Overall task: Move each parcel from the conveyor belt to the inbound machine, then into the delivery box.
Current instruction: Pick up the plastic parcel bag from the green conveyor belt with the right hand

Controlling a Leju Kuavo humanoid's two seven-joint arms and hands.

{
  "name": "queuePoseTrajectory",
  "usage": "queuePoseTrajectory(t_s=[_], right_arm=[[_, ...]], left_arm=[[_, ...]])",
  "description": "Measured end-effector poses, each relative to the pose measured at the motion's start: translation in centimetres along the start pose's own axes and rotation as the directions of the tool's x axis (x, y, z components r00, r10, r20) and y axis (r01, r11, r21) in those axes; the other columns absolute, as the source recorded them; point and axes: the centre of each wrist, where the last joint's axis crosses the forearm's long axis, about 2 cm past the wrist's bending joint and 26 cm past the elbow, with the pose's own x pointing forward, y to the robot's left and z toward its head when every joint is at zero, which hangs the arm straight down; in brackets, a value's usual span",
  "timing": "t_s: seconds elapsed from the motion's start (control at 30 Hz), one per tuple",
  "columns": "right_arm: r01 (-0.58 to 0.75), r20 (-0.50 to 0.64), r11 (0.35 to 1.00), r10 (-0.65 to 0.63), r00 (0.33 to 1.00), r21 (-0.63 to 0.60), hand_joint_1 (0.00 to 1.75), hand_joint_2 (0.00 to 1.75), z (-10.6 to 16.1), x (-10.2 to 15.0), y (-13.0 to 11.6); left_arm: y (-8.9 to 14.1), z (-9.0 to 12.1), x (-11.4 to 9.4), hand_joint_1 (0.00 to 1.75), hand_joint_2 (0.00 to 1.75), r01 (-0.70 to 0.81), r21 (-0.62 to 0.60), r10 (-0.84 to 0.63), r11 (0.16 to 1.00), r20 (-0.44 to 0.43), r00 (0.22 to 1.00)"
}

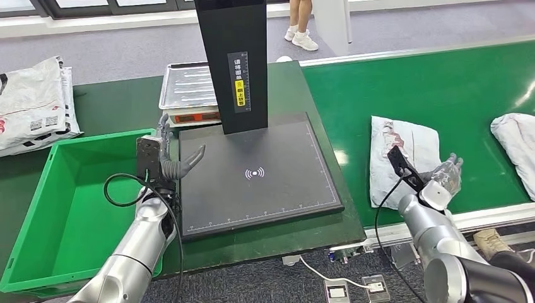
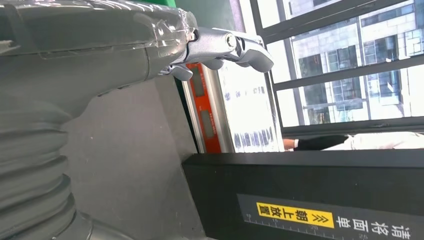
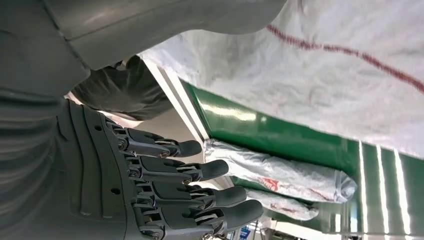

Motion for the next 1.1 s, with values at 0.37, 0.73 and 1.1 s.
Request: queuePoseTrajectory(t_s=[0.37,0.73,1.1], right_arm=[[0.010,0.026,0.903,-0.023,0.999,0.429,0.00,1.75,0.6,0.4,1.2],[-0.104,0.079,0.812,0.071,0.994,0.575,0.00,1.75,0.6,1.5,0.9],[-0.107,0.086,0.808,0.070,0.994,0.579,0.00,1.75,0.7,1.8,1.0]], left_arm=[[-0.1,-0.2,0.2,0.00,1.75,0.003,-0.028,-0.003,1.000,-0.006,1.000],[-0.4,0.0,0.1,0.00,1.75,-0.003,-0.035,0.002,0.999,-0.014,1.000],[-0.4,0.0,0.0,0.00,1.75,-0.003,-0.036,0.002,0.999,-0.017,1.000]])
